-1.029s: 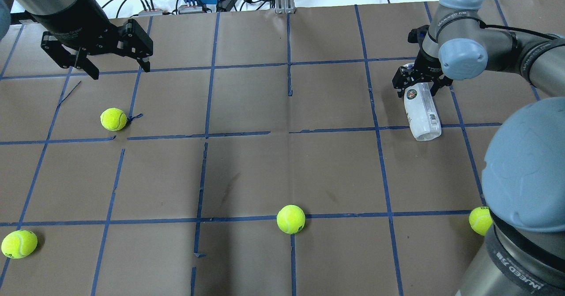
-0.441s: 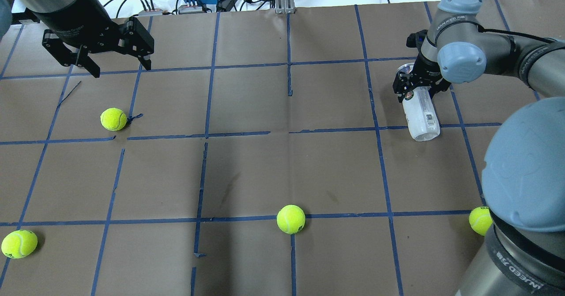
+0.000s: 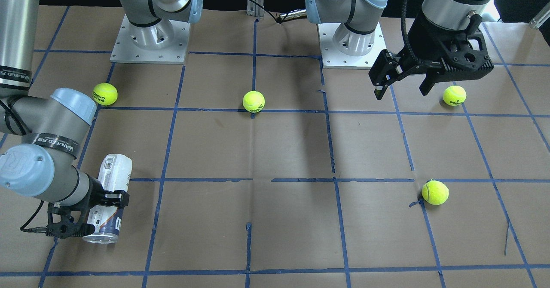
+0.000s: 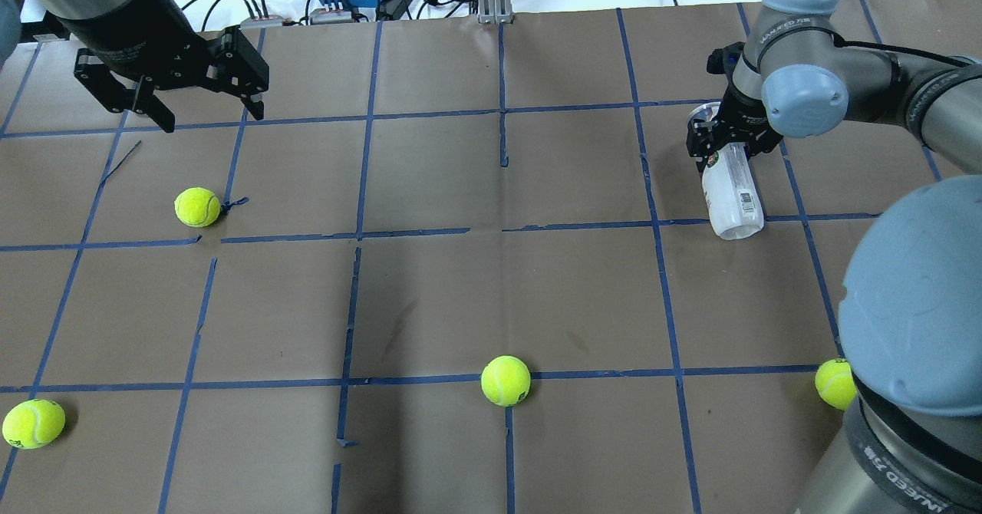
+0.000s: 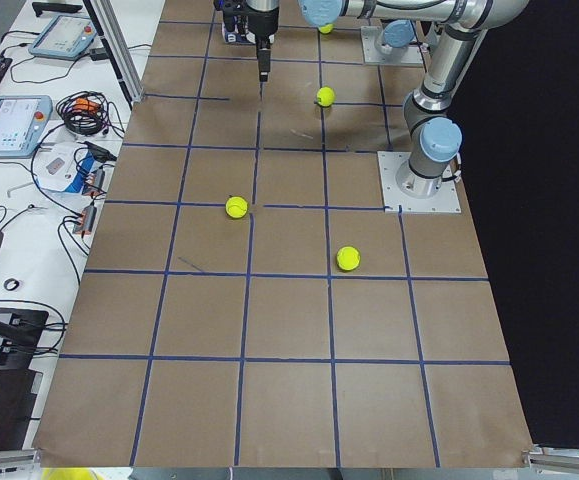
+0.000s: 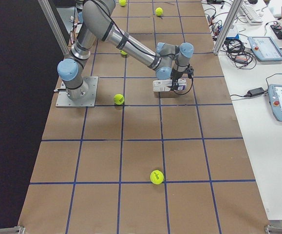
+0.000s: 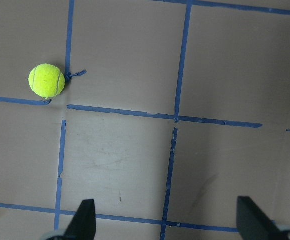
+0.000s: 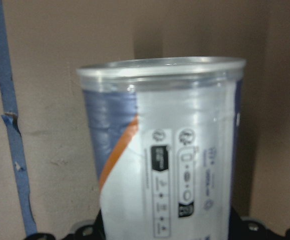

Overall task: Lift up tennis ball bucket
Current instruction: 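Drag the tube with the right gripper toward the table center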

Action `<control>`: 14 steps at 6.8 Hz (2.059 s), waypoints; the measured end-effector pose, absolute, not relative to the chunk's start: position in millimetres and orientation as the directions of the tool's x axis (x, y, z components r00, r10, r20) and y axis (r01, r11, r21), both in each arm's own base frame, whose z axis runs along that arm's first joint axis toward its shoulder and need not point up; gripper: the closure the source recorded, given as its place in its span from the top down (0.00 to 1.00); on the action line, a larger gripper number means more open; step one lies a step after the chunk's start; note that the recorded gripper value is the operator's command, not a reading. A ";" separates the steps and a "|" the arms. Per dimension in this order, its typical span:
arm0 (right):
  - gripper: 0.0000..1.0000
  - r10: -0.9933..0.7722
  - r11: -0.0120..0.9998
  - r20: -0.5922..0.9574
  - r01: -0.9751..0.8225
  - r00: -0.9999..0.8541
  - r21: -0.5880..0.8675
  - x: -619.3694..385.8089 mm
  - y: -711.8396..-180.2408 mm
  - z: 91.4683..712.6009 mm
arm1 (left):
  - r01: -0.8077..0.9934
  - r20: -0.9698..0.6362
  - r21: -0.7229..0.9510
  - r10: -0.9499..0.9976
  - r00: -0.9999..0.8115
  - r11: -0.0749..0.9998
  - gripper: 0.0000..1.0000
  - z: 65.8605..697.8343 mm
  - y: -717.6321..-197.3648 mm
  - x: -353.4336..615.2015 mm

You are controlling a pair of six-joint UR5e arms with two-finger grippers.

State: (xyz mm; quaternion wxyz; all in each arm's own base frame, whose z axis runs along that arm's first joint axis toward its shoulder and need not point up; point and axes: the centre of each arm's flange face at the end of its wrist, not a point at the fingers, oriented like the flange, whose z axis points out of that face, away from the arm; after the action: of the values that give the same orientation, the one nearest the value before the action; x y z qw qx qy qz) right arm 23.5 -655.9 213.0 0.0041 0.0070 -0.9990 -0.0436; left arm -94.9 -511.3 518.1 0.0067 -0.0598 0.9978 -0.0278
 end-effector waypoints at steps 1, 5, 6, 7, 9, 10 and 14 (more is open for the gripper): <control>0.72 -0.043 0.997 0.014 -0.042 -0.999 0.062 45.4 -657.5 228.7 | -0.119 -0.010 -0.056 -0.120 -0.993 0.991 1.00 518.1 -511.4 -94.8; 0.73 -0.151 0.987 0.019 -0.152 -0.988 -0.043 247.4 -647.3 297.3 | -0.121 -0.013 -0.050 -0.122 -0.992 0.991 1.00 514.3 -513.6 -92.6; 0.72 -0.236 0.970 0.021 -0.237 -0.971 -0.058 280.8 -644.6 307.3 | -0.121 -0.014 -0.051 -0.122 -0.992 0.991 1.00 515.0 -513.2 -92.6; 0.72 -0.364 0.928 0.025 -0.365 -0.931 -0.072 298.9 -644.6 310.4 | -0.121 -0.014 -0.053 -0.122 -0.992 0.991 1.00 516.0 -512.7 -92.6; 0.72 -0.633 0.764 0.051 -0.635 -0.772 -0.114 313.1 -653.2 302.6 | -0.121 -0.015 -0.054 -0.122 -0.992 0.991 1.00 516.6 -512.8 -92.4; 0.72 -0.743 0.652 0.080 -0.746 -0.664 -0.135 323.3 -657.3 292.3 | -0.120 -0.015 -0.053 -0.121 -0.992 0.991 1.00 516.3 -512.9 -92.4; 0.72 -0.935 0.301 0.158 -0.946 -0.318 -0.121 366.7 -654.8 250.2 | -0.122 -0.013 -0.054 -0.123 -0.992 0.991 1.00 516.5 -514.0 -91.0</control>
State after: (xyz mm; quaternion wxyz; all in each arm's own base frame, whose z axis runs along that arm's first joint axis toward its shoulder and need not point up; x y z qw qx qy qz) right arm 366.7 -654.8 250.2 0.0286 0.5832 -0.8062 0.0960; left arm -91.0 -514.0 516.5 0.0082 -0.0612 0.9977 -0.0267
